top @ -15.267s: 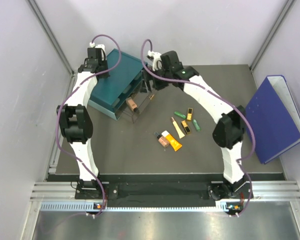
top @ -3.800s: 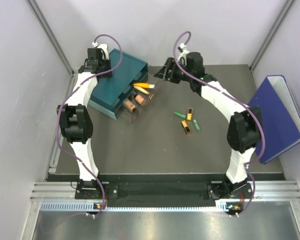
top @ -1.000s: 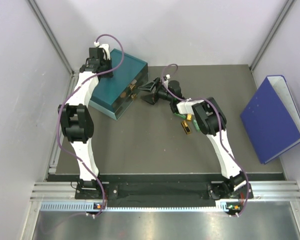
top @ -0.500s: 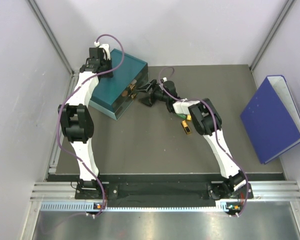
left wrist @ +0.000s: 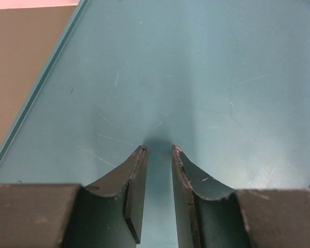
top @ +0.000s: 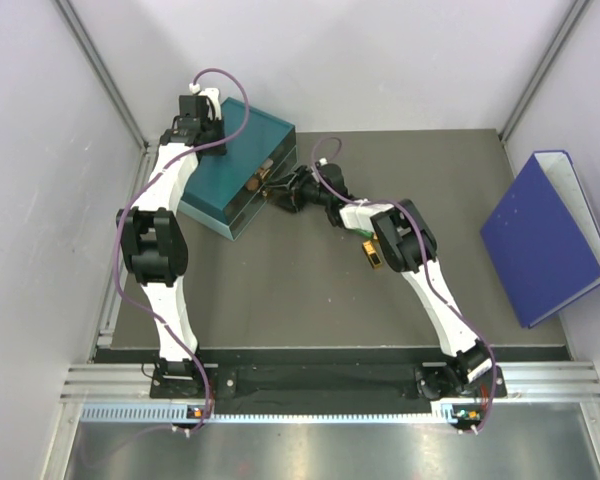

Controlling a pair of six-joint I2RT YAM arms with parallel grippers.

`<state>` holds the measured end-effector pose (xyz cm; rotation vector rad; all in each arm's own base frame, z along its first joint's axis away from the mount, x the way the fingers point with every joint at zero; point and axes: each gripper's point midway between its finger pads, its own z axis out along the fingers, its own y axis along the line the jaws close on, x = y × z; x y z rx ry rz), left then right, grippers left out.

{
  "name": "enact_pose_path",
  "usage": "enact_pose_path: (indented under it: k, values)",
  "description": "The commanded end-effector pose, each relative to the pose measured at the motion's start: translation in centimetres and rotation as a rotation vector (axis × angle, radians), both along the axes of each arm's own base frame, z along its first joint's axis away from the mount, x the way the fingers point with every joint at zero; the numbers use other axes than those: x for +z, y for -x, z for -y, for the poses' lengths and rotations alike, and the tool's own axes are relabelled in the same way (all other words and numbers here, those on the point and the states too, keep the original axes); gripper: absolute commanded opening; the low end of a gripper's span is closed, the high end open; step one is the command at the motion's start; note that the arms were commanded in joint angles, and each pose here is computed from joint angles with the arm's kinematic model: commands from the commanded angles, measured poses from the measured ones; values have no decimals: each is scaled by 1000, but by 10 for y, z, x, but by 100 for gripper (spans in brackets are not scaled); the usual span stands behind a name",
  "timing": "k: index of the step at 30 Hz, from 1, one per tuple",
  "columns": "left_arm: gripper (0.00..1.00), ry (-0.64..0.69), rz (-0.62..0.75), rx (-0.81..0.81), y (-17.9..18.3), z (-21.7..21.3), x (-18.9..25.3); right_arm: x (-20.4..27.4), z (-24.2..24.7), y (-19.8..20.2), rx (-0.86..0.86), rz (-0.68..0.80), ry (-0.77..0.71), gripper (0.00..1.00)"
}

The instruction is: Organize the makeup

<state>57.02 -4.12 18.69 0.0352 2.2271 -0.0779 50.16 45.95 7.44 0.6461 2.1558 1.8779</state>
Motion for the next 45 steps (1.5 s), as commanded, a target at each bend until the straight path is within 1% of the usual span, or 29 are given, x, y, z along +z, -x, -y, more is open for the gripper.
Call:
enact_pose_path:
  k: [1, 5, 6, 8, 12, 17, 21, 26, 27, 29, 30, 31, 33, 35, 36, 37, 41, 45]
  values:
    - [31, 8, -411, -33, 67, 12, -104, -27, -11, 11, 14, -75, 31, 52]
    - [31, 4, -409, -30, 67, 11, -103, -36, -14, 13, 23, -85, 64, 43]
    - [31, 2, -408, -30, 67, 11, -103, -39, -14, 13, 24, -89, 69, 31]
    - [31, 1, -411, -29, 68, 10, -103, -42, -13, 12, 21, -95, 86, 25]
    - [31, -5, -410, -26, 69, 9, -103, -42, -11, 9, 13, -84, 100, 10]
    - [31, -7, -413, -24, 71, 9, -104, -36, -3, 5, 6, -50, 131, 6]
    - [31, -2, -412, -21, 71, 9, -103, -21, 10, -2, -13, -26, 133, 5]
    - [31, 3, -414, -17, 71, 10, -106, -17, 23, 3, -9, -29, 149, 4]
    - [31, 3, -414, -17, 70, 10, -106, -9, 25, 3, -5, -18, 147, 4]
    - [31, 4, -414, -18, 71, 10, -106, -13, 31, 7, 0, -21, 169, 4]
    - [31, 3, -413, -15, 70, 9, -106, -4, 32, 9, 6, -7, 166, 4]
    - [31, 2, -412, -16, 70, 9, -105, -9, 36, 12, 10, -14, 178, 4]
    - [31, 2, -414, -16, 71, 9, -106, -2, 41, 15, 16, -5, 182, 4]
    - [31, 1, -417, -15, 71, 9, -107, -6, 48, 21, 20, -14, 198, 4]
    - [31, -1, -417, -14, 71, 9, -107, 1, 52, 23, 20, -6, 196, 4]
    - [31, 0, -418, -15, 72, 9, -108, -5, 56, 28, 23, -23, 206, 4]
    - [31, 6, -416, -18, 71, 10, -108, -2, 70, 38, 29, -49, 207, 4]
    - [31, 10, -416, -18, 71, 11, -108, -9, 84, 50, 38, -77, 237, 3]
